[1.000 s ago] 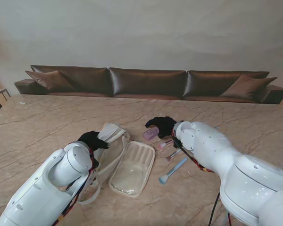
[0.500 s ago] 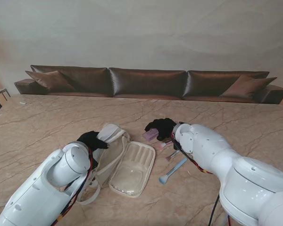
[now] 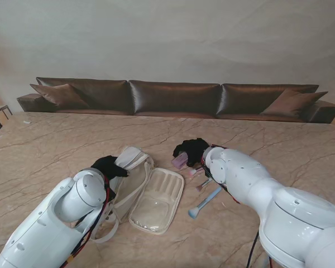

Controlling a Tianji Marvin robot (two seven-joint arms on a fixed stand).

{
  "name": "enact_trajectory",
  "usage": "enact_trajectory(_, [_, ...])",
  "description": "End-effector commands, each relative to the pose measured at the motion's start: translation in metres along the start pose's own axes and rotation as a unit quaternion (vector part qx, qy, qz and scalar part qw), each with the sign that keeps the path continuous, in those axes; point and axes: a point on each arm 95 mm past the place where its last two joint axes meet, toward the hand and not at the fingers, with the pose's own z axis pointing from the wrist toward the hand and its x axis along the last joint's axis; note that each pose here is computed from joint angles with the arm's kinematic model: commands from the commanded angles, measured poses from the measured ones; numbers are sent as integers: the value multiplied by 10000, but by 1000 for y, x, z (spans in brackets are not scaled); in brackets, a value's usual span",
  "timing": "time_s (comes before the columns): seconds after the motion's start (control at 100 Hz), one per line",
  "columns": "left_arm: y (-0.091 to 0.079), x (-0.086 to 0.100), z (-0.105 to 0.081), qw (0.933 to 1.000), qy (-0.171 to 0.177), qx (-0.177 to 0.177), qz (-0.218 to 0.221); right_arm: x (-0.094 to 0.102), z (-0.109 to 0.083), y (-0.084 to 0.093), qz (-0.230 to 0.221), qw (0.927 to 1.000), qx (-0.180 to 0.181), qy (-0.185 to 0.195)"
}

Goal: Pack the cosmetics bag

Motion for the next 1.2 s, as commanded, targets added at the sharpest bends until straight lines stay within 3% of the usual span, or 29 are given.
enact_trajectory(0.0, [8,-4,-1,9999,-37,-127,-18,1,-4,-20,-91,9998,166,-13])
enact_trajectory(0.43, [7,-6,-1,9998,-71,-179,-68,3,-6,-25,-194,9995,-262,-22])
enact_trajectory(1.19, [3,-8,2,9997,-125,-193,-83,6,-10,-29,186,9987,-435,192])
